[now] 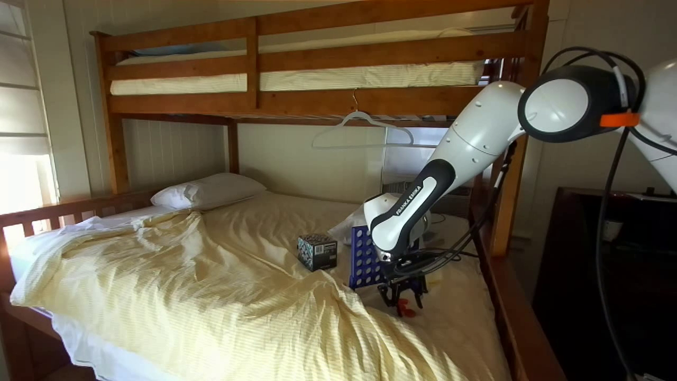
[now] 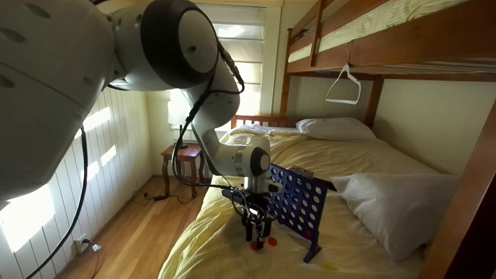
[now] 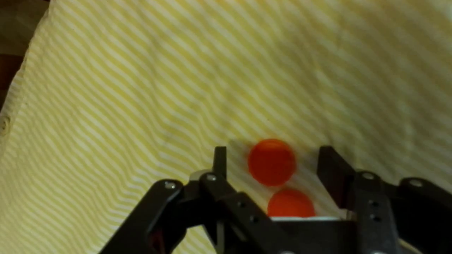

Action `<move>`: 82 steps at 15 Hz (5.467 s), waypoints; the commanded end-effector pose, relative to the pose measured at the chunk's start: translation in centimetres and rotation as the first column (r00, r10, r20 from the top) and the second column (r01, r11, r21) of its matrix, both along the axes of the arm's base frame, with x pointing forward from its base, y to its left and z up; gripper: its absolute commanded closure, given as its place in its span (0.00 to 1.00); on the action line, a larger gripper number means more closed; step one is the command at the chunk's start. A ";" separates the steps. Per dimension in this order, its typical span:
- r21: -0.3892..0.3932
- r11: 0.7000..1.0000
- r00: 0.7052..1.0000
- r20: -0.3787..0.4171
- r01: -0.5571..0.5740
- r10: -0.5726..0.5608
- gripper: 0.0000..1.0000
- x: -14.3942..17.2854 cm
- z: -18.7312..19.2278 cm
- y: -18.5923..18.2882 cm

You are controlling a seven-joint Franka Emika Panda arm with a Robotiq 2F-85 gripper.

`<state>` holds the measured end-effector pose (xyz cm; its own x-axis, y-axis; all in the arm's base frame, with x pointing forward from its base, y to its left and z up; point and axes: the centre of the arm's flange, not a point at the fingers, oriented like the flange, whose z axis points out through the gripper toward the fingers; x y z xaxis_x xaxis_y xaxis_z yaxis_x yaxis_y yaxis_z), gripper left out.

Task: Put the orange circle inside the blue object

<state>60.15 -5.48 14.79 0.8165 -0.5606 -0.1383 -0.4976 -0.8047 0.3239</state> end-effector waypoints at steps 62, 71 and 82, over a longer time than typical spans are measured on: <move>-0.109 0.988 0.990 -0.094 -0.113 0.103 0.00 -2.3 0.1 -0.2; -0.151 0.968 0.976 -0.114 -0.202 0.186 0.00 -1.3 -1.3 0.5; -0.197 0.942 0.959 -0.143 -0.271 0.246 0.27 -0.8 -2.6 1.6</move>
